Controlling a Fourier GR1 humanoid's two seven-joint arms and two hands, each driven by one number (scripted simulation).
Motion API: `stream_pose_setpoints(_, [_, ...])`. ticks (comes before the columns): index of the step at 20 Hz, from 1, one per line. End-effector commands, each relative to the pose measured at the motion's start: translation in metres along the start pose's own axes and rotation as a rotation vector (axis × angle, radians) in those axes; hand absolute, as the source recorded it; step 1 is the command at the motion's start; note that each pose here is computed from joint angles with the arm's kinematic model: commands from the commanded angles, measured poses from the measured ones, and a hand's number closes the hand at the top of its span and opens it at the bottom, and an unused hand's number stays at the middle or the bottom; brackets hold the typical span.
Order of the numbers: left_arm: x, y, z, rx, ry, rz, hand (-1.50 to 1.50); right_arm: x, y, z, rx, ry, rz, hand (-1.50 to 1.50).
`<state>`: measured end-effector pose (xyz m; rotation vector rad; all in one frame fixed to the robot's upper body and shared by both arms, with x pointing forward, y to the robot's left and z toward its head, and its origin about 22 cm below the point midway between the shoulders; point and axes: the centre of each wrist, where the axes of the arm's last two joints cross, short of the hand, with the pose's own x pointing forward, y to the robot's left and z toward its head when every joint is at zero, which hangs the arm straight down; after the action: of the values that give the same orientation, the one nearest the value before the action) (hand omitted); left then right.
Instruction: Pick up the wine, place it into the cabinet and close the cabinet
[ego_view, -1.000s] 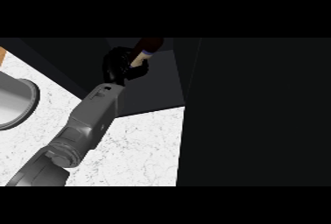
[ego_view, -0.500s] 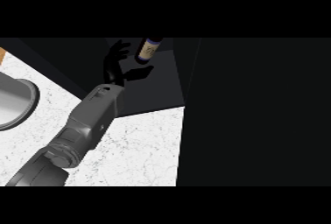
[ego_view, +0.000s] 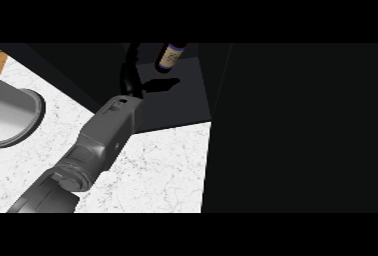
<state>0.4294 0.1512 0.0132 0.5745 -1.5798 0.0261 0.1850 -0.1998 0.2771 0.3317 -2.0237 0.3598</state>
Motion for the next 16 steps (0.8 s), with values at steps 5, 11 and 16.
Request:
stream_pose_setpoints(5, [-0.008, 0.035, -0.019, -0.198, -0.11, -0.007, -1.5, 0.004, 0.006, 0.002, -0.004, -0.007, -0.013, -1.5])
stream_pose_setpoints(11, [0.031, 0.013, -0.021, -0.359, -0.247, 0.388, -1.5, 0.005, -0.006, 0.006, -0.05, 0.023, 0.004, -1.5])
stream_pose_setpoints(16, [0.027, 0.01, -0.016, -0.432, -0.278, 0.548, -1.5, 0.012, -0.003, 0.008, -0.088, 0.038, 0.001, -1.5])
